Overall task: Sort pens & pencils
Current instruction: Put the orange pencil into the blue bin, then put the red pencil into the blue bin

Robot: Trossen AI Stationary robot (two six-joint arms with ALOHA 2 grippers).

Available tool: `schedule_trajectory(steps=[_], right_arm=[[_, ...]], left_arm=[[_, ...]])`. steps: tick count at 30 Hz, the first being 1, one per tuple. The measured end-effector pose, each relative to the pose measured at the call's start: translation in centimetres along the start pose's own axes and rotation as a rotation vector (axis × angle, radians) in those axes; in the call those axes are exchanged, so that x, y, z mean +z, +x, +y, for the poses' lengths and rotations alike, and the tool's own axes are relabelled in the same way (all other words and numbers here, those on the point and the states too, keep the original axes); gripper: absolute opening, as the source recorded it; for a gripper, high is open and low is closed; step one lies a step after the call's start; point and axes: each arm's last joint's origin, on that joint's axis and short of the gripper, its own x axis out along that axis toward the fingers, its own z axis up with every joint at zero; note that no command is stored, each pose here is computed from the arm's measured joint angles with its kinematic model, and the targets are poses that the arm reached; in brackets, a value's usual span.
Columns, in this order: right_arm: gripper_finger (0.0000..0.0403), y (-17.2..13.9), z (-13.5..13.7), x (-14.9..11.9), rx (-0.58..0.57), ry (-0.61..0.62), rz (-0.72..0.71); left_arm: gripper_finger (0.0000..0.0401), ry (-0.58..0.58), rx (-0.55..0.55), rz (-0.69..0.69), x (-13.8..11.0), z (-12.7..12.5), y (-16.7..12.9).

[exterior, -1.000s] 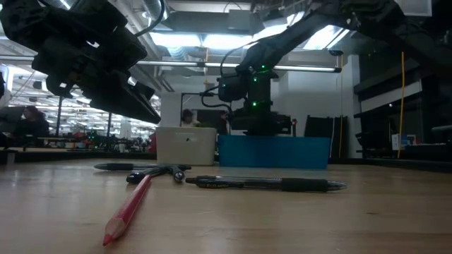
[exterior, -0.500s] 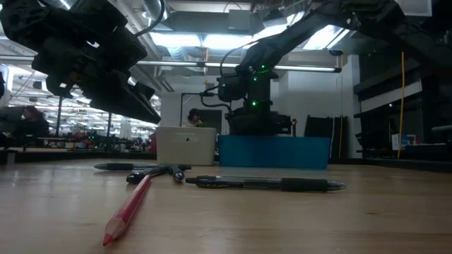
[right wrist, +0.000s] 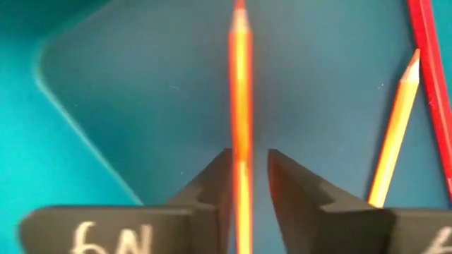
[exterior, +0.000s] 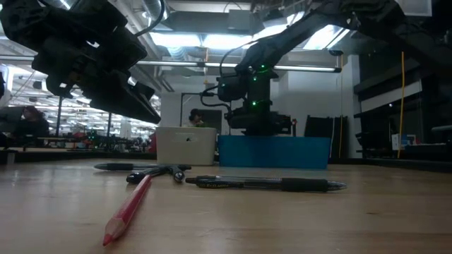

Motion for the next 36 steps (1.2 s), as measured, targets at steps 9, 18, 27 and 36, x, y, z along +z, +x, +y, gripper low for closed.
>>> schedule_trajectory(steps=[9, 18, 27, 36], right_arm=[[0.0163, -0.2, 0.0, -0.3, -0.001, 0.012, 0.035], [0.0171, -2.9, 0.2, -0.2, -0.006, 0.052, 0.083], [0.0171, -9.0, 4.9, 0.2, -0.046, -0.075, -0.088], [0.0171, -15.6, 10.0, -4.7, -0.054, -0.156, -0.297]], left_arm=[[0.0082, 0.005, 0.001, 0.0, 0.0, 0.0, 0.0], [0.0082, 0.02, 0.004, -0.007, 0.1, 0.0, 0.0], [0.0082, -0.005, 0.056, -0.02, 0.2, 0.2, 0.0], [0.0082, 0.009, 0.04, -0.156, 1.9, -0.6, -1.2]])
